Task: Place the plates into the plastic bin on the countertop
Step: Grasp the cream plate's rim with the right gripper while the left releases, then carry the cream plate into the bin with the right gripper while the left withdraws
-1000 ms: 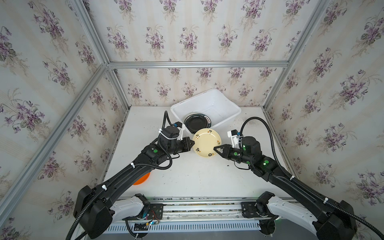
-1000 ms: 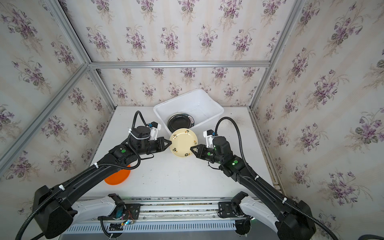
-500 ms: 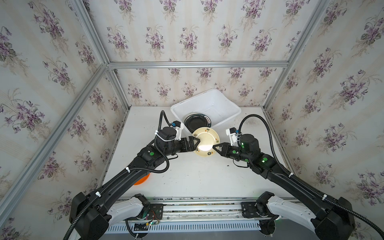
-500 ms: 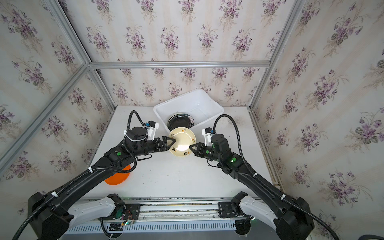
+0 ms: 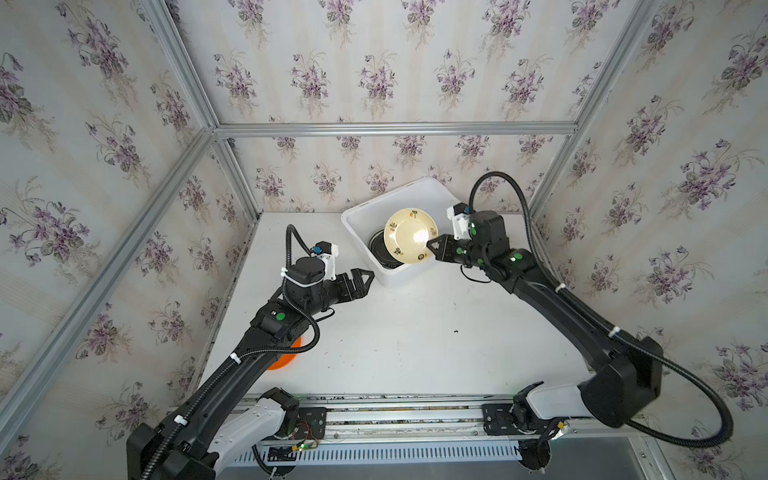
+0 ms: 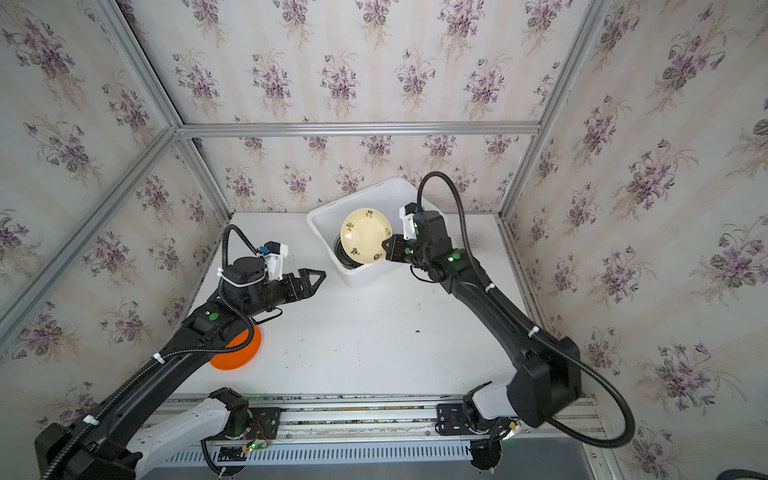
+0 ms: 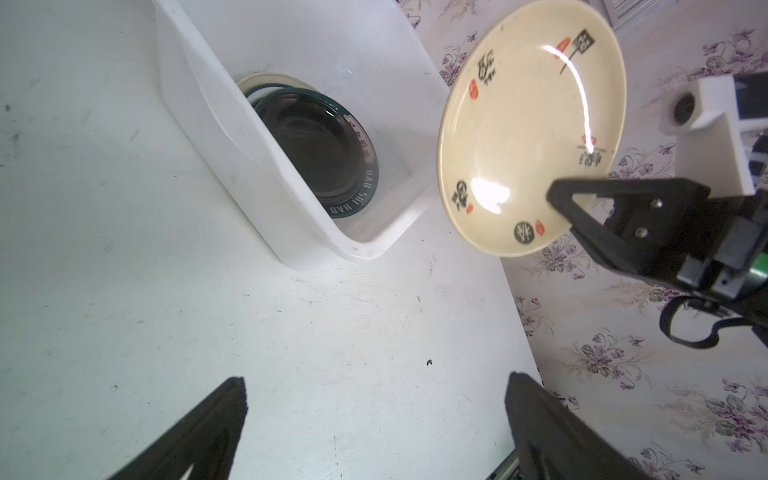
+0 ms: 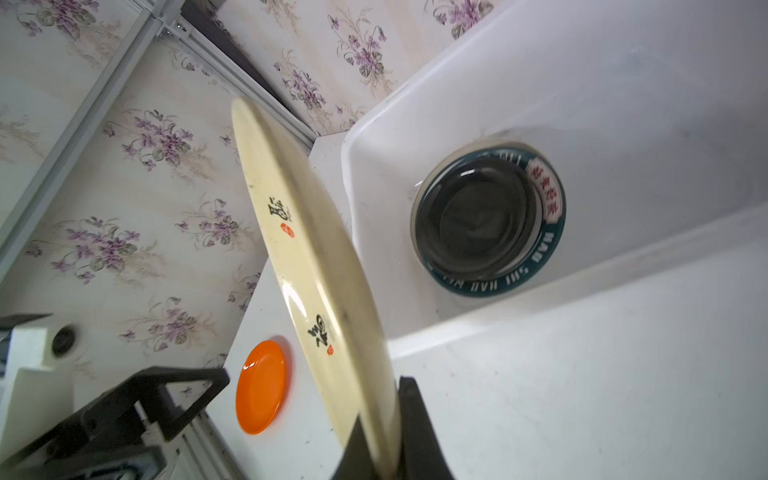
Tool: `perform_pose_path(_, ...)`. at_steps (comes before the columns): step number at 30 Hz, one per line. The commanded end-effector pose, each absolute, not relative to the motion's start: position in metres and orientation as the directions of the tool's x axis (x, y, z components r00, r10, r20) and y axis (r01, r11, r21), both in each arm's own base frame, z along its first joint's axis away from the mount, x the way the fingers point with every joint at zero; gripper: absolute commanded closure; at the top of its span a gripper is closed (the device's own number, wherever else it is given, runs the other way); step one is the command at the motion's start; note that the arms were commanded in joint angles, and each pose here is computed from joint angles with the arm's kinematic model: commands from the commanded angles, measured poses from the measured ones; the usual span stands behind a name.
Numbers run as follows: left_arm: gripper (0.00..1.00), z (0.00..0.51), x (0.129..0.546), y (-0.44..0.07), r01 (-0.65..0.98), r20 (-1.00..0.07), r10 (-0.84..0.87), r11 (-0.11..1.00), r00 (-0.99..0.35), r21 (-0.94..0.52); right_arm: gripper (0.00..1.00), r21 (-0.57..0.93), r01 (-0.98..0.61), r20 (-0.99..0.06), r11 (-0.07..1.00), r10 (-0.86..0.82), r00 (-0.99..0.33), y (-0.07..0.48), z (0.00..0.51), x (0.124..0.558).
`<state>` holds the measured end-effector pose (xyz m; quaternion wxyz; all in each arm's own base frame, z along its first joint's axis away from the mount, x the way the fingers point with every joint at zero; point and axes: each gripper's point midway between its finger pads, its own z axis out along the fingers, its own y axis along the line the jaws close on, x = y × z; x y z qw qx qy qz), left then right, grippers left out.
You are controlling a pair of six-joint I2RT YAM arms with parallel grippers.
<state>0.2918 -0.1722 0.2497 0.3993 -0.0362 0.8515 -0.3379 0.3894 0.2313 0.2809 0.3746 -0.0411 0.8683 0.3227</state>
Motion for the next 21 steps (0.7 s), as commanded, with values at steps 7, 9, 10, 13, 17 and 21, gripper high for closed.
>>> perform_pose_path(7, 0.01, 0.226, 0.294, -0.146, 0.134, -0.639, -0.338, 0.809, -0.69, -0.572, 1.0, 0.313, -0.307, -0.562, 0.898, -0.085, -0.823, 0.239, 0.211, 0.461)
perform_pose_path(9, 0.01, 0.223, 0.297, -0.142, 0.12, -0.639, -0.342, 0.815, -0.69, -0.566, 1.0, 0.301, -0.3, -0.548, 0.905, -0.093, -0.831, 0.241, 0.201, 0.473)
perform_pose_path(10, 0.01, 0.221, 0.299, -0.139, 0.112, -0.637, -0.344, 0.818, -0.69, -0.564, 1.0, 0.294, -0.297, -0.544, 0.908, -0.097, -0.834, 0.242, 0.198, 0.478)
perform_pose_path(13, 0.0, 0.217, 0.304, -0.135, 0.099, -0.636, -0.343, 0.827, -0.691, -0.553, 1.0, 0.278, -0.292, -0.537, 0.915, -0.104, -0.837, 0.245, 0.19, 0.49)
perform_pose_path(17, 0.01, 0.214, 0.31, -0.133, 0.094, -0.631, -0.337, 0.831, -0.699, -0.548, 1.0, 0.243, -0.273, -0.515, 0.931, -0.115, -0.85, 0.244, 0.175, 0.502)
perform_pose_path(21, 0.0, 0.206, 0.314, -0.13, 0.078, -0.618, -0.334, 0.836, -0.712, -0.543, 1.0, 0.23, -0.262, -0.47, 0.937, -0.129, -0.873, 0.246, 0.156, 0.508)
